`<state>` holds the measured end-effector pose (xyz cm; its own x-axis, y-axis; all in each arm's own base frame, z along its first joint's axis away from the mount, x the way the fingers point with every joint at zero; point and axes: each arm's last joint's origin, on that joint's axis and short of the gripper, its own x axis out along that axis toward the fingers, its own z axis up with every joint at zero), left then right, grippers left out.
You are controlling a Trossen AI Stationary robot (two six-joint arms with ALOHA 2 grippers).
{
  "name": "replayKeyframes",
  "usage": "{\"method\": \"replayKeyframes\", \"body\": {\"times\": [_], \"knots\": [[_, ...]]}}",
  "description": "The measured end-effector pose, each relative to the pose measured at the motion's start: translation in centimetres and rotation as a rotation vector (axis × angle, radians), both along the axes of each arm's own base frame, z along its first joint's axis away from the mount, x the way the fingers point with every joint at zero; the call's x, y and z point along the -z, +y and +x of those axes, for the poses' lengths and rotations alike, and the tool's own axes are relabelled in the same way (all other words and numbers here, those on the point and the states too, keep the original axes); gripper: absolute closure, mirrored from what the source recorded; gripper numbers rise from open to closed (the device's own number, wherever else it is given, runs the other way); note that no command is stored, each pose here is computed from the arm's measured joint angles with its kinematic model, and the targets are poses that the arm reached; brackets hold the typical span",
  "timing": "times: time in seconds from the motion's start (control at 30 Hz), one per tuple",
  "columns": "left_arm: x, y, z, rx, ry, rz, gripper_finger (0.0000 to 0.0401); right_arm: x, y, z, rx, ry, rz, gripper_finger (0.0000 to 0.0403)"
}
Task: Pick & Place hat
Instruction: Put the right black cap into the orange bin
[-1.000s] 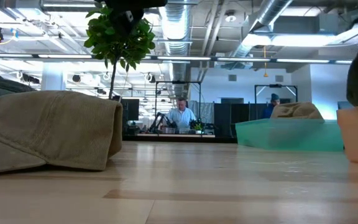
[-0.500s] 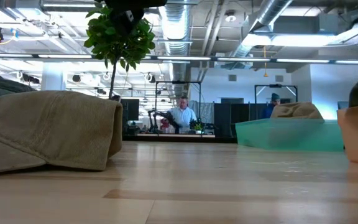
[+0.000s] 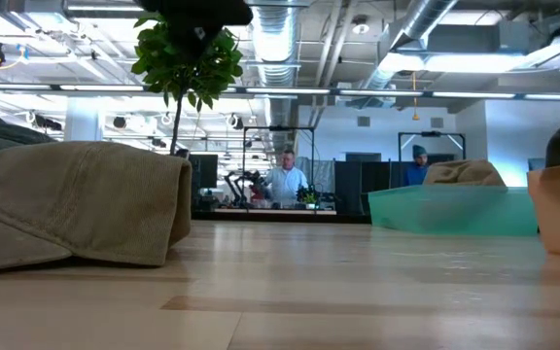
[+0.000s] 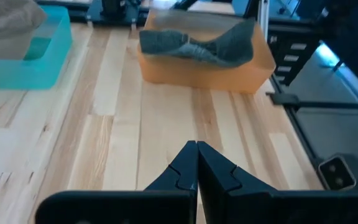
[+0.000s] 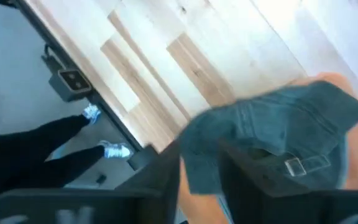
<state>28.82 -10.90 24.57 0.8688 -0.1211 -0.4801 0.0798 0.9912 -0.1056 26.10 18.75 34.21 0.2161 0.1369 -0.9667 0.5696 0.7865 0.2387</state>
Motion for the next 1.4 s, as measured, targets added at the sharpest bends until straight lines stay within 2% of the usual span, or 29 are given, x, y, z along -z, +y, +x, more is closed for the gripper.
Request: {"method": "replayKeyframes", "body": {"times": [0.17,0.23,0.43,0.6,0.8,0.93,1.07,1.3,1.4], "knots": [[0.4,0.0,-0.3,0.031,0.054,0.003,0.0401,0.7,-0.9,4.5,0.024,0.139,0.034,0.0385],[0.6,0.0,-0.4,0.031,0.075,0.011,0.0401,1.5,-1.2,5.8,0.042,0.228,0.029,0.0397],[1.1,0.5,-0.8,0.026,0.15,0.047,0.0401,4.8,-1.7,8.5,0.141,0.382,0.079,0.0388],[1.2,0.9,-1.5,0.048,0.205,0.11,0.0401,6.1,-1.6,9.0,0.218,0.429,0.072,0.038],[0.6,1.3,-2.3,0.073,0.214,0.15,0.0401,6.4,-1.4,8.9,0.326,0.434,0.04,0.0343],[-0.3,1.7,-3.4,0.086,0.17,0.161,0.0401,7.9,-1.0,8.2,0.356,0.493,0.002,0.0306],[-0.7,2.5,-4.9,0.08,0.138,0.158,0.0401,8.9,-1.0,7.7,0.419,0.547,-0.019,0.0259],[-0.9,3.3,-7.0,0.072,0.098,0.149,0.0401,9.3,-1.3,7.8,0.468,0.555,-0.031,0.0166],[-0.7,3.5,-7.5,0.063,0.099,0.148,0.0401,10.2,-1.5,7.6,0.495,0.599,-0.043,0.0142]]}}
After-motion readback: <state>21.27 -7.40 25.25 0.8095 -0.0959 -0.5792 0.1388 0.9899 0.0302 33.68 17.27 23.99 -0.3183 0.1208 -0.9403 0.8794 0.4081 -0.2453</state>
